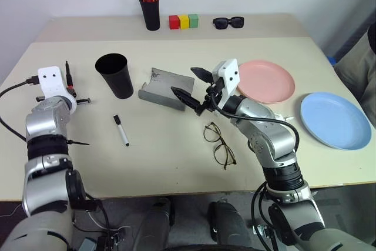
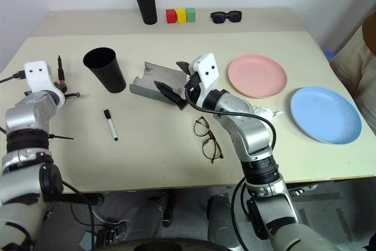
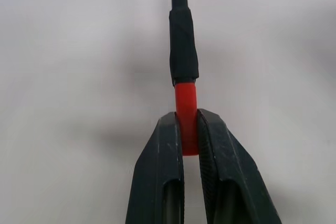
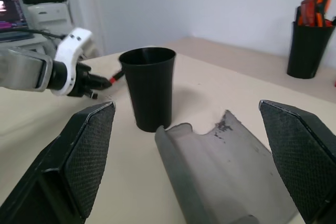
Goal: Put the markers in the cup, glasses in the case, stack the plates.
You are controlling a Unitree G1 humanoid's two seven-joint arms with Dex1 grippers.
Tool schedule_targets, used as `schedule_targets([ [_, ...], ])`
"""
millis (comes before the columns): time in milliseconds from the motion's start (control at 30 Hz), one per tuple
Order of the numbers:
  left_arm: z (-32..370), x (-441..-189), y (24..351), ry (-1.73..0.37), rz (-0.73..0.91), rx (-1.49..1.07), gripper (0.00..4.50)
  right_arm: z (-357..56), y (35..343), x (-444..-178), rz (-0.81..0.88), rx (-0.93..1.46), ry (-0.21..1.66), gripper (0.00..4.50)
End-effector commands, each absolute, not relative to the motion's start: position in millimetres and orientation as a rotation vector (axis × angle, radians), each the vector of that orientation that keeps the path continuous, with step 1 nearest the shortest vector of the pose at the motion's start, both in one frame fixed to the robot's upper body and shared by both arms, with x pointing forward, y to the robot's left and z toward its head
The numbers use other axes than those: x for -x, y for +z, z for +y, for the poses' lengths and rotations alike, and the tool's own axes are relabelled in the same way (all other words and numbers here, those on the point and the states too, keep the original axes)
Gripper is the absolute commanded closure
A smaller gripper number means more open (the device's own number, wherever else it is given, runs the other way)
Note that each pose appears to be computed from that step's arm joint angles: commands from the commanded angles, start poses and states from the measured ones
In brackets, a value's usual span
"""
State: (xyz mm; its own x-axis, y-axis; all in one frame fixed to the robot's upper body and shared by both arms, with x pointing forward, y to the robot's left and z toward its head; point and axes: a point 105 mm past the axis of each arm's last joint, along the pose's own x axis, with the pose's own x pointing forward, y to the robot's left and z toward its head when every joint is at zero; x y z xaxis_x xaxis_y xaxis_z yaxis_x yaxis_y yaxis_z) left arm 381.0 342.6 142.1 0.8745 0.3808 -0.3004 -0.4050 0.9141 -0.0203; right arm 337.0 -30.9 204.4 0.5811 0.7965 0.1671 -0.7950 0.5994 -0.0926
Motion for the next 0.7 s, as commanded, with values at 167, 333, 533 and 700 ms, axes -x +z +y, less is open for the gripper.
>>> schedule_targets([
  [167,291,-327,155,0.470,0.387,0.252,4.44,-33,214,-330,-0.240,0.021,0.950,0.00],
  [333,277,-306,141,0.493,0.504,0.230,3.59,-26,214,-330,-0.241,0.014,0.983,0.00],
  [533,288,-301,139,0.557,0.518,0.249,0.70,-13,207,-310,-0.198,0.083,1.182,0.00],
  [700,289,-314,150,0.536,0.491,0.256,0.70,-10,192,-296,-0.169,0.214,1.284,0.00],
])
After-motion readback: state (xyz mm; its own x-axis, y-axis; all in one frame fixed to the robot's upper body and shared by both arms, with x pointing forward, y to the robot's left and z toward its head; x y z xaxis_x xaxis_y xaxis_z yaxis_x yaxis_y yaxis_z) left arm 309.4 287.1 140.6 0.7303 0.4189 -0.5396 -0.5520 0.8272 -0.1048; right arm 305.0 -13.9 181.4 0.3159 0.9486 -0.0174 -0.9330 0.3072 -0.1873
